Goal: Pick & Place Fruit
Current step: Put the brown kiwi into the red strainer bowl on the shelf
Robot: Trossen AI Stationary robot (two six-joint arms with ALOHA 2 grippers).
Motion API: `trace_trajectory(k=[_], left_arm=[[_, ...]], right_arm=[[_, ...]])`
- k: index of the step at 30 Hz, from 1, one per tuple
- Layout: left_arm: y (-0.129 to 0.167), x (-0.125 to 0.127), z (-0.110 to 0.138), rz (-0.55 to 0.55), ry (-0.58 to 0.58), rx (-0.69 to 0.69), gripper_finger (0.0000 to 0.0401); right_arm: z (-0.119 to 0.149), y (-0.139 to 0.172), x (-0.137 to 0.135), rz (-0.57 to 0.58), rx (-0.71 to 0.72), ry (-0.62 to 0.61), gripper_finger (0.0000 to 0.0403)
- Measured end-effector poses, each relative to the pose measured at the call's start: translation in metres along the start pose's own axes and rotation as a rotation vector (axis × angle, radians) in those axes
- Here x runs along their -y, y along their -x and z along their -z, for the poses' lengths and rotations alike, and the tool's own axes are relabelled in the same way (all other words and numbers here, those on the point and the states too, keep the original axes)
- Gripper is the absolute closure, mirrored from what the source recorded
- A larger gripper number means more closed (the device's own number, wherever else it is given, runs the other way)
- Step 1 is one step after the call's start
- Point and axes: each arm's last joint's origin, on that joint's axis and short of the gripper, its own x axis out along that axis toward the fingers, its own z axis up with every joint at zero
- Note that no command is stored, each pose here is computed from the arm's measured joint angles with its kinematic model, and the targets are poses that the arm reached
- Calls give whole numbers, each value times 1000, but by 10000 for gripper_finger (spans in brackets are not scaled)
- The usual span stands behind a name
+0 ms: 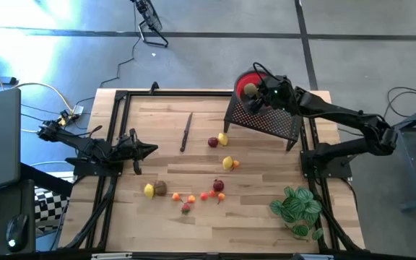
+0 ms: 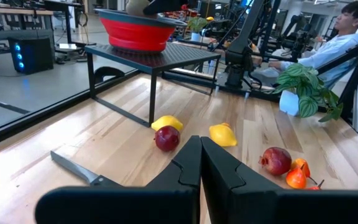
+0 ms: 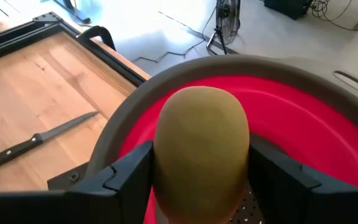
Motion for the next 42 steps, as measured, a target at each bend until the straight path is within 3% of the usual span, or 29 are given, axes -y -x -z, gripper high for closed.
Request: trace_trajectory(k=[10,35,42], left_arm=[[0,0,0,0,0,0,401],[0,0,0,0,0,0,401],[0,0,0,0,-1,-1,401]], right_arm=[[2,-3,18,109,-37,-44,178],[8,-3,23,107,-104,-45,178],[8,-3,23,107,-104,-43,140]])
